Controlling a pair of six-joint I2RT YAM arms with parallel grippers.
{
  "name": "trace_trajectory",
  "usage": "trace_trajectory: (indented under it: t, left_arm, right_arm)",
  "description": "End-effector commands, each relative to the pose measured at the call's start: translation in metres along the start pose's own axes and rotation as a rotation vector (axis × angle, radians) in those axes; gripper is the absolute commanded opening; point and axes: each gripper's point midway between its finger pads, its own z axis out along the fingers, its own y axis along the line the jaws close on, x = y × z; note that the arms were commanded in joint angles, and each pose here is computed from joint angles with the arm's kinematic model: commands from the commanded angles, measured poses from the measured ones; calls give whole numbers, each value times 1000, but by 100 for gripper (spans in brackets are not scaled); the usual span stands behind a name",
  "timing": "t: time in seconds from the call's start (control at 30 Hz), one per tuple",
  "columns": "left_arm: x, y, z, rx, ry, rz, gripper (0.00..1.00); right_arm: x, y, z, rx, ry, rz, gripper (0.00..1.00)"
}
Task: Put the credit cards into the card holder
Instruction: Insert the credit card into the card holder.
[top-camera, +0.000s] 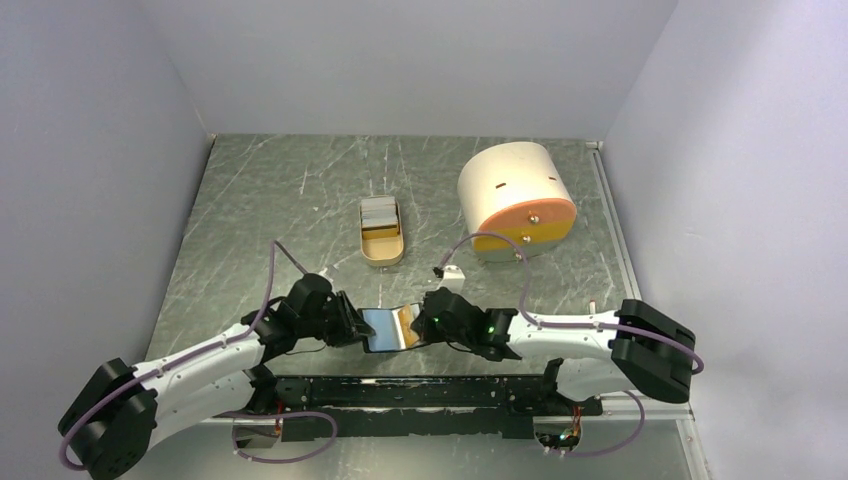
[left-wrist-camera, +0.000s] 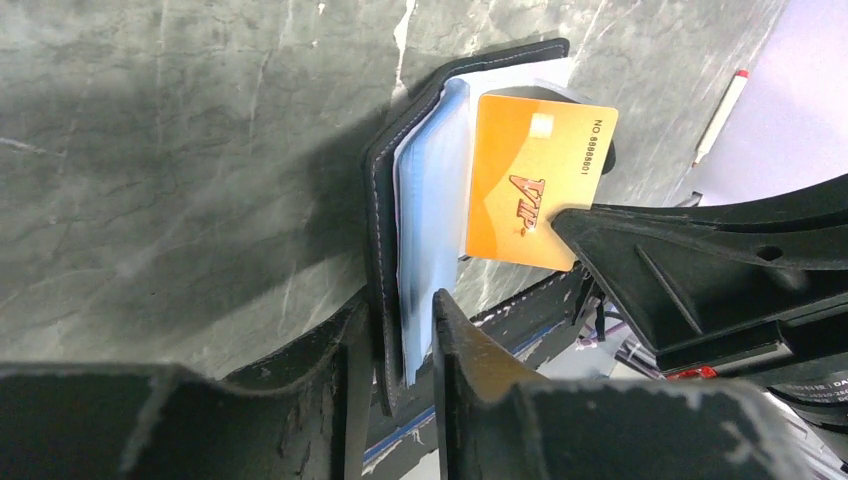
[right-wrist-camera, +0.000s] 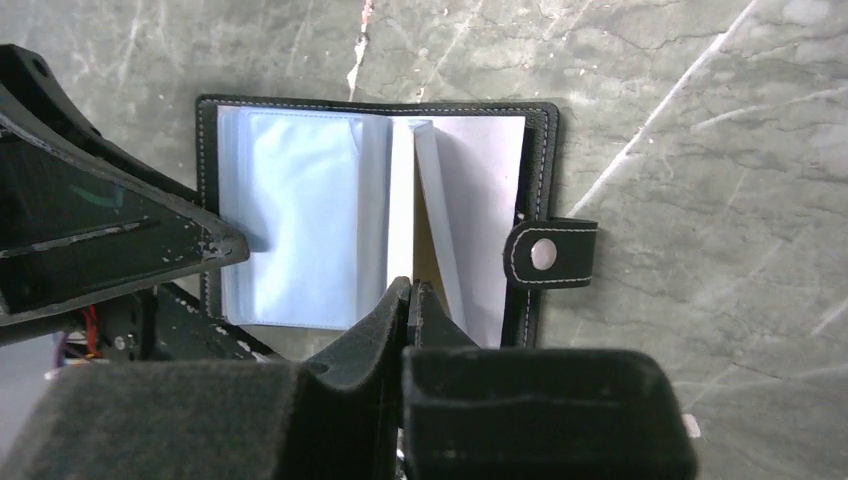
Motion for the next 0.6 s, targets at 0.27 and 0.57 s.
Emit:
trace_trajectory:
  t: [0.27, 0.57]
  left_arm:
    - [0, 13, 4, -43, -2, 23, 9]
    - [17, 4, 15, 48, 101, 47, 9]
  right_arm:
    - [-2, -7, -4, -128, -13, 216, 0]
    - [6, -10, -9, -195, -23, 303, 0]
